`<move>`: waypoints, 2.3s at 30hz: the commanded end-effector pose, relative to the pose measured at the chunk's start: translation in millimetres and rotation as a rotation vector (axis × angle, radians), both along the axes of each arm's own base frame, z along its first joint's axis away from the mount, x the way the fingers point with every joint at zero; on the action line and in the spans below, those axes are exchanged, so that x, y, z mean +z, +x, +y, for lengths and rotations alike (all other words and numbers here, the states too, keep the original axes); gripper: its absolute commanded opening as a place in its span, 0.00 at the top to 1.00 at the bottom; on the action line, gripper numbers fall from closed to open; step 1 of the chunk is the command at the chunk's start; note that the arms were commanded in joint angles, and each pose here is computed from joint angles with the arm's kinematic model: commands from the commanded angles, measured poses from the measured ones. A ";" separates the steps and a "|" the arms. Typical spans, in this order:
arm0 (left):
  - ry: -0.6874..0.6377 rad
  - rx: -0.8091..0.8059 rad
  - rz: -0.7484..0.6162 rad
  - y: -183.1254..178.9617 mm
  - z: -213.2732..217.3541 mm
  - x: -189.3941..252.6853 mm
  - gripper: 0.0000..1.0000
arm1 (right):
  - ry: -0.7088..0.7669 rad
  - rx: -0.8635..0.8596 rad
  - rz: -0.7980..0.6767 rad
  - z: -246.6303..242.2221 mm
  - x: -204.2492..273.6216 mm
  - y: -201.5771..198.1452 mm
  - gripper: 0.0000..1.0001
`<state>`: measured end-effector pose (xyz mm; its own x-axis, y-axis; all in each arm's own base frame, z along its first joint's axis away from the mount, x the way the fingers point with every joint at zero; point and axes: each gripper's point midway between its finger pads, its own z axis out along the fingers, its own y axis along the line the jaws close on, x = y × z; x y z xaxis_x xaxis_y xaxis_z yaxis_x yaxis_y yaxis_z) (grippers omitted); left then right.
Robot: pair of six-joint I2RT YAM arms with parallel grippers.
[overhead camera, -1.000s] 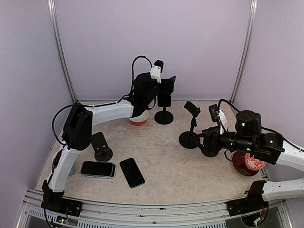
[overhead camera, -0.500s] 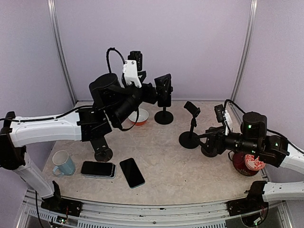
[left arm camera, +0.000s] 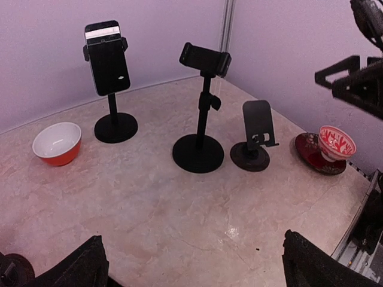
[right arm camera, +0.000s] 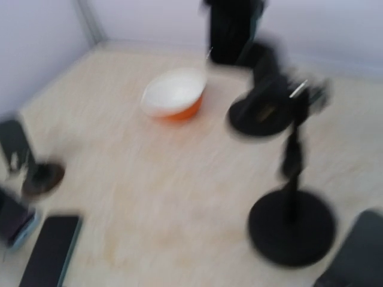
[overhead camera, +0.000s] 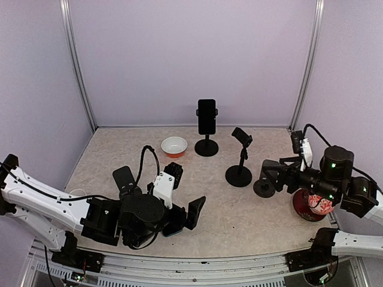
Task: Place the phone on the phone stand
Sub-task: Pick up the phone stand at the center of the board.
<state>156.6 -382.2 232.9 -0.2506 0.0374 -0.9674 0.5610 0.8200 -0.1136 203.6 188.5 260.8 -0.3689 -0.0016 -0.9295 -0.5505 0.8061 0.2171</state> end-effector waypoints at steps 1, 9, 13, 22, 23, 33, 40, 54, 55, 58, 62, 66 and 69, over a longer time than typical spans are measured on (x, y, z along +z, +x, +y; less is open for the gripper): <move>0.004 0.096 0.040 -5.8 21.6 -17.0 0.01 | 0.002 -0.162 -0.101 -38.8 23.8 5.9 0.12; -0.022 0.172 0.071 5.2 18.8 -30.9 0.01 | -0.016 -0.126 -0.115 -26.3 26.5 10.6 0.11; -0.009 0.225 0.070 9.8 21.0 -33.0 0.01 | -0.038 -0.116 -0.107 -8.4 29.7 24.8 0.11; -0.043 0.286 0.159 10.1 46.9 -64.7 0.01 | -0.009 -0.221 -0.063 13.7 22.2 88.5 0.18; -0.049 0.295 0.172 9.5 50.6 -66.8 0.01 | 0.012 -0.225 -0.059 14.6 21.7 95.3 0.19; -0.049 0.364 0.184 2.5 82.7 -67.5 0.01 | 0.168 -0.103 0.051 31.8 6.4 156.9 0.29; -0.054 0.376 0.184 2.0 89.5 -69.2 0.01 | 0.204 -0.019 0.090 52.8 4.6 164.5 0.52; -0.034 0.373 0.170 6.3 79.0 -72.1 0.01 | 0.176 0.156 0.027 57.1 39.7 119.6 1.00; -0.030 0.372 0.171 6.4 78.1 -73.3 0.01 | 0.178 0.186 0.018 58.9 43.8 113.7 1.00; -0.019 0.376 0.170 6.9 77.6 -77.2 0.01 | 0.180 0.286 0.010 66.4 54.2 96.0 1.00; -0.016 0.371 0.175 6.1 74.8 -78.4 0.01 | 0.186 0.454 0.057 82.0 54.6 71.3 1.00; -0.014 0.380 0.161 8.1 76.1 -75.4 0.01 | 0.193 0.642 0.078 102.3 48.4 40.2 1.00; -0.017 0.377 0.156 8.3 75.4 -72.0 0.01 | 0.181 0.757 0.082 115.7 43.2 22.9 1.00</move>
<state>161.5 -301.9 148.7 -0.4088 -0.0850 -0.9087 0.1987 0.9635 -0.1795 260.4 279.9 269.9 -0.5304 -0.0924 -0.8427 -0.7918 0.4090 0.4536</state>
